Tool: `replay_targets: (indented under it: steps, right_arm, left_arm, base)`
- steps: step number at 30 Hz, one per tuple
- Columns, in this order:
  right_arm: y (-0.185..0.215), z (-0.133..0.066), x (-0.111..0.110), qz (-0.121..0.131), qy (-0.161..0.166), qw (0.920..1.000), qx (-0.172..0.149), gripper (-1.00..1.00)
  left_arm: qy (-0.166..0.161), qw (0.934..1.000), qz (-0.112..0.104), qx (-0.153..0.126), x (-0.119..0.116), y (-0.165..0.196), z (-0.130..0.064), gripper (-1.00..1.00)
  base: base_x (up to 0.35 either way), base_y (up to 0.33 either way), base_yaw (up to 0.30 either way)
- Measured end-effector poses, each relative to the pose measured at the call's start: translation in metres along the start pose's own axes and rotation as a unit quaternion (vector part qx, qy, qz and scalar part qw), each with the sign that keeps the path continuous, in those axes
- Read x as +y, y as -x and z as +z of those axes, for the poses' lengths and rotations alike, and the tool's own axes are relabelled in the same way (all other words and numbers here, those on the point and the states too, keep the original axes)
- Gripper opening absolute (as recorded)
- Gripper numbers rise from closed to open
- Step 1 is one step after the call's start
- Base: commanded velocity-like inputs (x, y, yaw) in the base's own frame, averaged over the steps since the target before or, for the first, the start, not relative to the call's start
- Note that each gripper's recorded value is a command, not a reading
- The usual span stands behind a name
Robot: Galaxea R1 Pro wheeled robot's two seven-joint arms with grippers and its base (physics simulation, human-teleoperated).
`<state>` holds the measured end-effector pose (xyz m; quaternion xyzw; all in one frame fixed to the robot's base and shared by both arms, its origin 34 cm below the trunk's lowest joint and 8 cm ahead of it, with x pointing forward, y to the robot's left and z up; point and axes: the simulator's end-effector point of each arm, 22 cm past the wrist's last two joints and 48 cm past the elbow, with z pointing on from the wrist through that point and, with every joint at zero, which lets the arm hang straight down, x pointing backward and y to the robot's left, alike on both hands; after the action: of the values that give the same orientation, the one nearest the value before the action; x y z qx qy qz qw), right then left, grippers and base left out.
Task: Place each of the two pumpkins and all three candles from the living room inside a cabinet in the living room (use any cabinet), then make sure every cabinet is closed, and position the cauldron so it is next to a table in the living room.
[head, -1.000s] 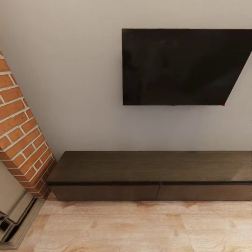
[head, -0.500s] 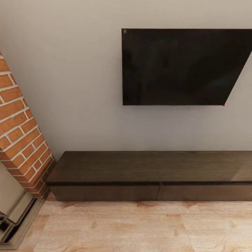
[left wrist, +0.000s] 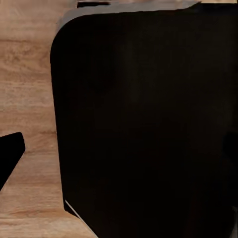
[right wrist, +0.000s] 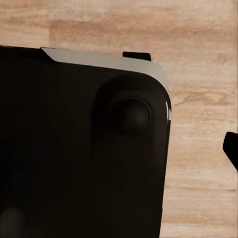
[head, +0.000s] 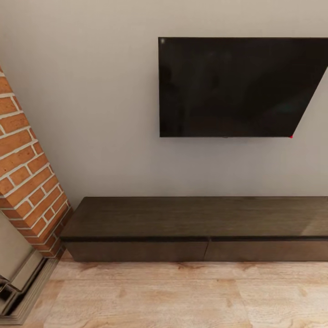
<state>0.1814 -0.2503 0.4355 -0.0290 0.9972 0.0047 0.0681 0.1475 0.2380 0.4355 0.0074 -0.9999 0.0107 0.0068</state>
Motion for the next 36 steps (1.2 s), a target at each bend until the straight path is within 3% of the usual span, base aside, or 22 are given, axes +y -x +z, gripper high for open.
replay_targets:
  steps: [2,5,8,12,15,16,17,18,21,24,25,26,27,28,29,30,31,33,36]
  right_arm:
    - [0.012,0.002,-0.001,0.0,-0.001,0.9999,-0.011,1.0]
    - [0.067,0.005,-0.005,0.0,-0.004,0.9978,-0.067,1.0]
    - [0.136,0.0,-0.009,0.0,-0.009,0.9908,-0.135,1.0]
    - [0.188,-0.01,-0.012,-0.003,-0.012,0.9842,-0.177,1.0]
    - [0.225,-0.021,-0.015,-0.009,-0.015,0.9807,-0.195,1.0]
    - [0.241,-0.026,-0.018,-0.026,-0.02,0.9807,-0.193,1.0]
    - [0.246,-0.028,-0.021,-0.04,-0.025,0.9812,-0.187,1.0]
    - [0.247,-0.029,-0.022,-0.048,-0.027,0.9814,-0.184,1.0]
    - [0.252,-0.032,-0.026,-0.092,-0.042,0.9797,-0.173,1.0]
    - [0.267,-0.039,-0.03,-0.118,-0.054,0.9746,-0.182,1.0]
    - [0.277,-0.044,-0.031,-0.123,-0.059,0.9719,-0.192,1.0]
    - [0.281,-0.046,-0.03,-0.128,-0.059,0.9705,-0.196,1.0]
    - [0.273,-0.042,-0.027,-0.131,-0.055,0.9718,-0.188,1.0]
    - [0.266,-0.038,-0.024,-0.136,-0.052,0.9726,-0.182,1.0]
    - [0.255,-0.033,-0.011,-0.159,-0.043,0.9713,-0.172,1.0]
    - [0.253,-0.032,-0.005,-0.172,-0.039,0.9696,-0.17,1.0]
    - [0.252,-0.031,-0.002,-0.177,-0.037,0.9688,-0.169,1.0]
    - [0.249,-0.03,0.008,-0.197,-0.03,0.9655,-0.168,1.0]
    - [0.249,-0.03,0.014,-0.205,-0.026,0.9628,-0.174,1.0]
  left_arm:
    - [-0.001,0.9997,0.001,-0.025,0.0,0.025,0.0,1.0]
    - [0.0,0.9963,0.003,-0.086,0.003,0.084,-0.006,1.0]
    - [-0.005,0.9872,0.004,-0.16,-0.002,0.155,-0.023,1.0]
    - [-0.016,0.9763,0.006,-0.216,-0.009,0.208,-0.043,1.0]
    - [-0.041,0.9627,0.012,-0.267,-0.024,0.256,-0.066,1.0]
    - [-0.068,0.9496,0.022,-0.305,-0.038,0.291,-0.09,1.0]
    - [-0.089,0.9419,0.031,-0.322,-0.049,0.307,-0.104,1.0]
    - [-0.103,0.9388,0.036,-0.327,-0.056,0.313,-0.11,1.0]
    - [-0.195,0.9235,0.073,-0.322,-0.1,0.326,-0.141,1.0]
    - [-0.293,0.8977,0.11,-0.311,-0.139,0.334,-0.188,1.0]
    - [-0.324,0.8843,0.124,-0.312,-0.151,0.34,-0.213,1.0]
    - [-0.36,0.8638,0.145,-0.322,-0.165,0.352,-0.257,1.0]
    - [-0.375,0.8531,0.155,-0.328,-0.171,0.359,-0.279,1.0]
    - [-0.387,0.8465,0.162,-0.328,-0.175,0.362,-0.291,1.0]
    - [-0.426,0.8236,0.181,-0.328,-0.189,0.374,-0.323,1.0]
    - [-0.443,0.8121,0.191,-0.328,-0.195,0.382,-0.34,1.0]
    - [-0.451,0.8073,0.195,-0.327,-0.198,0.385,-0.347,1.0]
    - [-0.482,0.7872,0.208,-0.324,-0.208,0.405,-0.381,1.0]
    - [-0.507,0.7562,0.222,-0.349,-0.216,0.439,-0.432,1.0]
  base:
    - [0.0,0.0,0.0]
    - [0.0,0.0,0.0]
    - [0.0,0.0,0.0]
    - [0.0,0.0,0.0]
    - [0.0,0.0,0.0]
    - [0.0,0.0,0.0]
    - [0.0,0.0,0.0]
    - [0.0,0.0,0.0]
    - [0.0,0.0,0.0]
    - [0.0,0.0,0.0]
    - [0.0,0.0,0.0]
    - [0.0,0.0,0.0]
    - [0.0,0.0,0.0]
    - [0.0,0.0,0.0]
    - [0.0,0.0,0.0]
    - [0.0,0.0,0.0]
    - [0.0,0.0,0.0]
    - [0.0,0.0,0.0]
    - [0.0,0.0,0.0]
